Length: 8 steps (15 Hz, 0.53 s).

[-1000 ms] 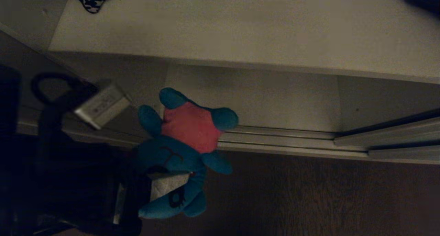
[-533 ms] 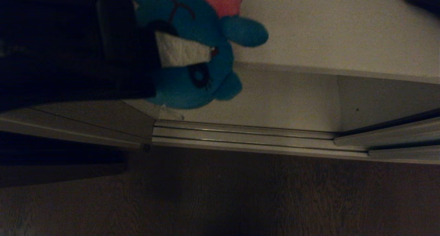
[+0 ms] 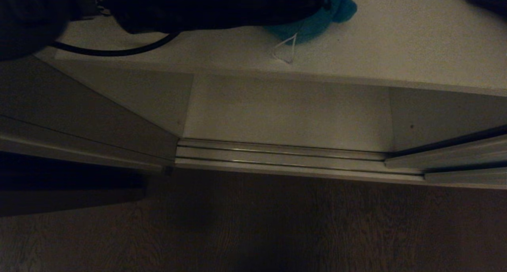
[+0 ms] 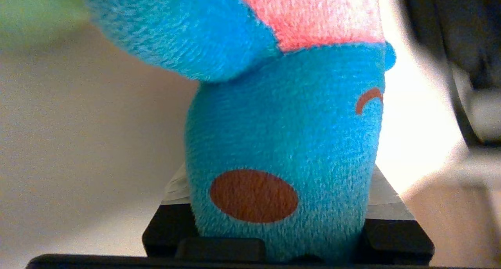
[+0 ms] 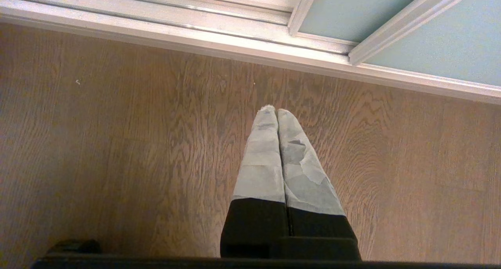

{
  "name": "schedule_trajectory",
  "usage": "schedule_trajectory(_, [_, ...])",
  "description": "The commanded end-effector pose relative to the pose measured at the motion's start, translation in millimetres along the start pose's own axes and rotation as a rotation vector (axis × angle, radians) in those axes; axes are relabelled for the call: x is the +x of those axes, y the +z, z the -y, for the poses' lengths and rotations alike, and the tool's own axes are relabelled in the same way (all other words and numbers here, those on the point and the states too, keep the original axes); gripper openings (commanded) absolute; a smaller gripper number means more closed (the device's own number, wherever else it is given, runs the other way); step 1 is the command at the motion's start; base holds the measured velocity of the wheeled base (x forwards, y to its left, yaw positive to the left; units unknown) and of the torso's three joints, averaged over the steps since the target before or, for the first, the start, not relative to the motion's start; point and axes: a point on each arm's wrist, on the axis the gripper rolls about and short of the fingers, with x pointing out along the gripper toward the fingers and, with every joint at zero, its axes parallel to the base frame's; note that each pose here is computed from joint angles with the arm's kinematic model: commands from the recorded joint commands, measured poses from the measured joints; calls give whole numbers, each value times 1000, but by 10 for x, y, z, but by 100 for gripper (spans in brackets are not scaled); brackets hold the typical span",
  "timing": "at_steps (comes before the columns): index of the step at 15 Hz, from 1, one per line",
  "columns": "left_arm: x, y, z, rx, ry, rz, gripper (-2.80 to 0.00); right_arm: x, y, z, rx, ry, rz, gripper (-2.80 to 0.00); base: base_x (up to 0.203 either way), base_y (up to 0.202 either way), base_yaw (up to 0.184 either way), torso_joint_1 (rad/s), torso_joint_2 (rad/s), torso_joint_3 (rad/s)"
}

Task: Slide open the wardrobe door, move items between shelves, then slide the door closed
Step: Place the blue doll on the higher shelf

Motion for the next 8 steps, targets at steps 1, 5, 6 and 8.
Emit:
schedule_trajectory(1, [330,-227,28,16,63,65,-280,-1,1,0,-1,1,1,-280,0,0,0,0,0,0])
schedule_trajectory(5, [266,-15,83,48,56,244,-280,-1,0,0,-1,1,1,-280,0,0,0,0,0,0])
schedule_trajectory(6, [251,14,102,53,51,267,-280,-1,0,0,-1,1,1,-280,0,0,0,0,0,0])
schedule_trajectory(8, [241,6,174,43,29,271,-280,-1,2,0,-1,1,2,-280,0,0,0,0,0,0])
